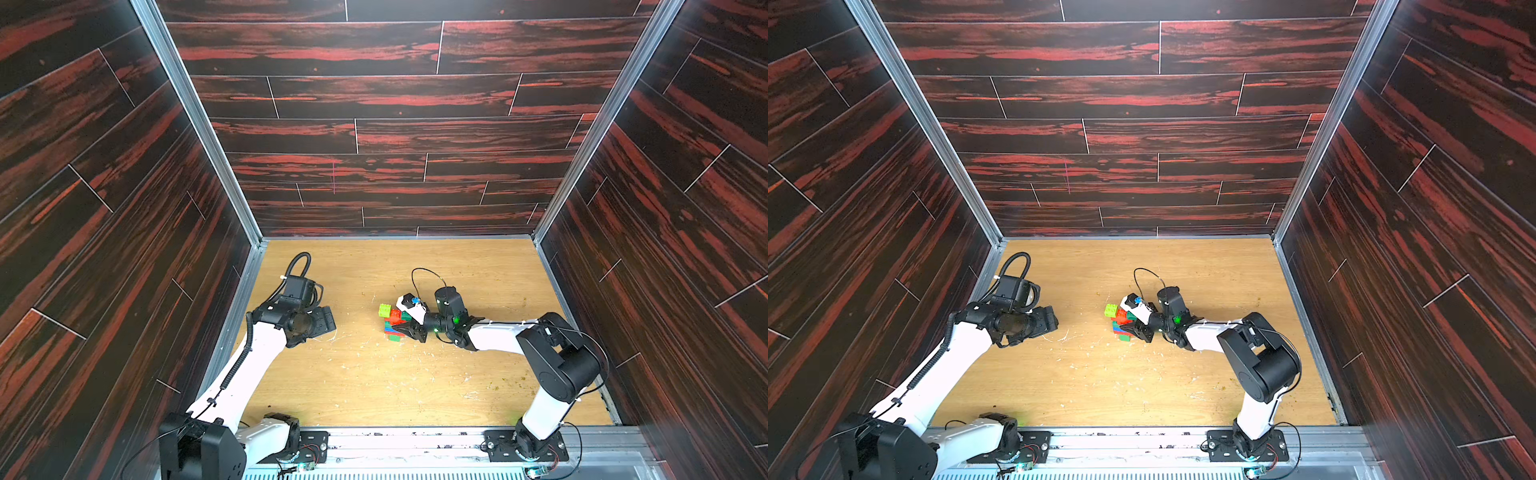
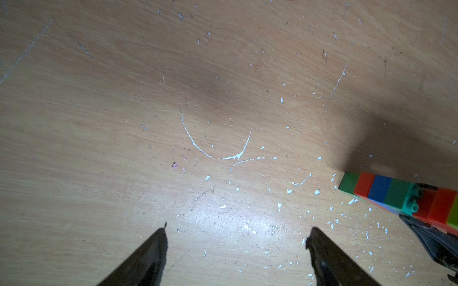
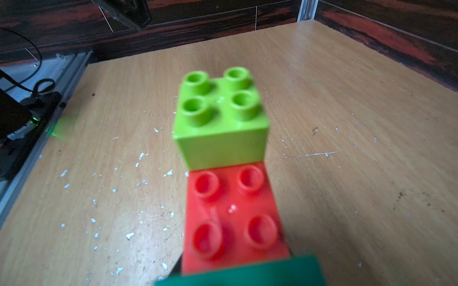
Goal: Assemble a carrot with lego
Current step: Adjust the lego brick at the center of the board.
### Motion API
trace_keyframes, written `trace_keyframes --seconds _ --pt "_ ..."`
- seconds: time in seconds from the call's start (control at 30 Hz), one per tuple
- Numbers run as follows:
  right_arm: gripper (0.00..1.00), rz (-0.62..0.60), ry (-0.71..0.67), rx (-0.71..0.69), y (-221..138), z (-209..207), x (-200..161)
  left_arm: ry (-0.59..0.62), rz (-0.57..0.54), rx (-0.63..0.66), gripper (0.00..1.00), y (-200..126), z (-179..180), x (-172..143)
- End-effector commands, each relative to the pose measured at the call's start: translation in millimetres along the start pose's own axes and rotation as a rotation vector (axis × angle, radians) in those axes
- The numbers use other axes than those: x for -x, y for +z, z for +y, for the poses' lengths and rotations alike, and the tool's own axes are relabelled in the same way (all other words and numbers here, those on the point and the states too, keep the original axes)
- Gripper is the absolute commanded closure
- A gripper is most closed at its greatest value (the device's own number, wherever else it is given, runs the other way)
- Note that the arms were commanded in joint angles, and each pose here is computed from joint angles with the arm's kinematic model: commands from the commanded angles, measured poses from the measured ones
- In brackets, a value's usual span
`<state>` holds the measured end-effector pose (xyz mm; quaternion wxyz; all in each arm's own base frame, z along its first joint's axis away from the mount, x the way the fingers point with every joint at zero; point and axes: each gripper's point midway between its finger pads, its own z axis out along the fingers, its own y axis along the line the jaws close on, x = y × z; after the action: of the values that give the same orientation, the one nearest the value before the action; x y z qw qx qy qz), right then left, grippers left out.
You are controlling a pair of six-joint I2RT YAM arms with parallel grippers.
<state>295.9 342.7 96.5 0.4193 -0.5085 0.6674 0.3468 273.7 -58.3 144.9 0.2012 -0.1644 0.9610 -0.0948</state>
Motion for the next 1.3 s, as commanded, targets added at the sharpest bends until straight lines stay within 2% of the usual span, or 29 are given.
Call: trace_keyframes --seconds 0.0,0.3,0.6,0.83,1.27 --pt "0.62 0.027 0.006 0.007 6 -1 -7 -0.012 -0.019 0.009 0.10 -8 4 1" --pt "0.68 0.027 -0.005 0.003 5 -2 -3 -0.016 -0.023 0.003 0.10 -8 2 3" --pt "0.69 0.008 0.039 0.050 0 3 8 -0.018 -0.024 0.000 0.10 -8 1 5" --pt "0.70 0.017 0.154 0.144 -16 15 16 -0.016 -0.023 -0.012 0.10 -6 -3 7" --pt "0.70 0.087 0.473 0.320 -32 40 8 -0.012 -0.010 -0.037 0.10 -1 -11 12"
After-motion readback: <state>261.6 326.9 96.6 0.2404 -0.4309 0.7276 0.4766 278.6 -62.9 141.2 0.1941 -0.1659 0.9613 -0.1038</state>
